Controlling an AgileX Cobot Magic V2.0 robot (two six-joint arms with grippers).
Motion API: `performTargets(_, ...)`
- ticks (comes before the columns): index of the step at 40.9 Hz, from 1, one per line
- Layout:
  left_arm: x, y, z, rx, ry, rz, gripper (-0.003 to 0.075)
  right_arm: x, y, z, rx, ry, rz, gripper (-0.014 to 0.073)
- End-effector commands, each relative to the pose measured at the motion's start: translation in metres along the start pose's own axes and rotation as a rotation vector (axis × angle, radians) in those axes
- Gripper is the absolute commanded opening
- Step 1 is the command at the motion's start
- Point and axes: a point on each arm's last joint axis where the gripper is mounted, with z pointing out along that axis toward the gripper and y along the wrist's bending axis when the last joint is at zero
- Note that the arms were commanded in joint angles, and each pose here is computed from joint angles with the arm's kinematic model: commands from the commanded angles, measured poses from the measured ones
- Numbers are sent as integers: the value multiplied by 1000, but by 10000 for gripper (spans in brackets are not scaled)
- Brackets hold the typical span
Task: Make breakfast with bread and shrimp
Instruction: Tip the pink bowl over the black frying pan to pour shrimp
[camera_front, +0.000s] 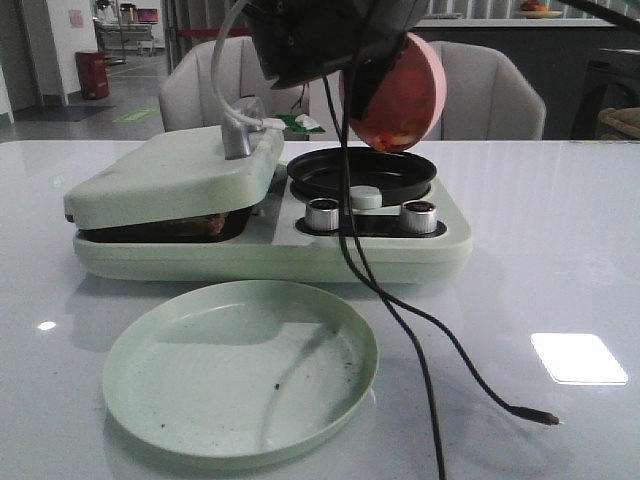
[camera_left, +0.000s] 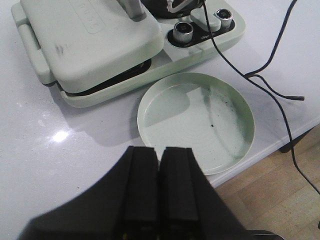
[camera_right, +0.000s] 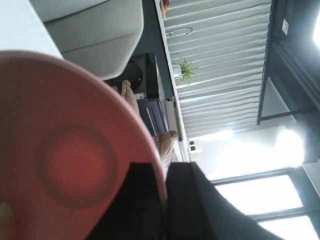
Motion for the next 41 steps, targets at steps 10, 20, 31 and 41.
performTargets(10,-13,-1,-6,1,-93,-13,101,-6,-83,-8,209,14,111,20)
performTargets(20,-13,-1,-6,1,-93,-13,101,-18,-92,-17,177,-20,154,20)
performTargets(31,-13,-1,-6,1,-93,-13,101,-13,-75,-21,203,12,-2,20)
performTargets(41,-13,-1,-6,1,-93,-13,101,-12,-99,-26,218,7,37,20)
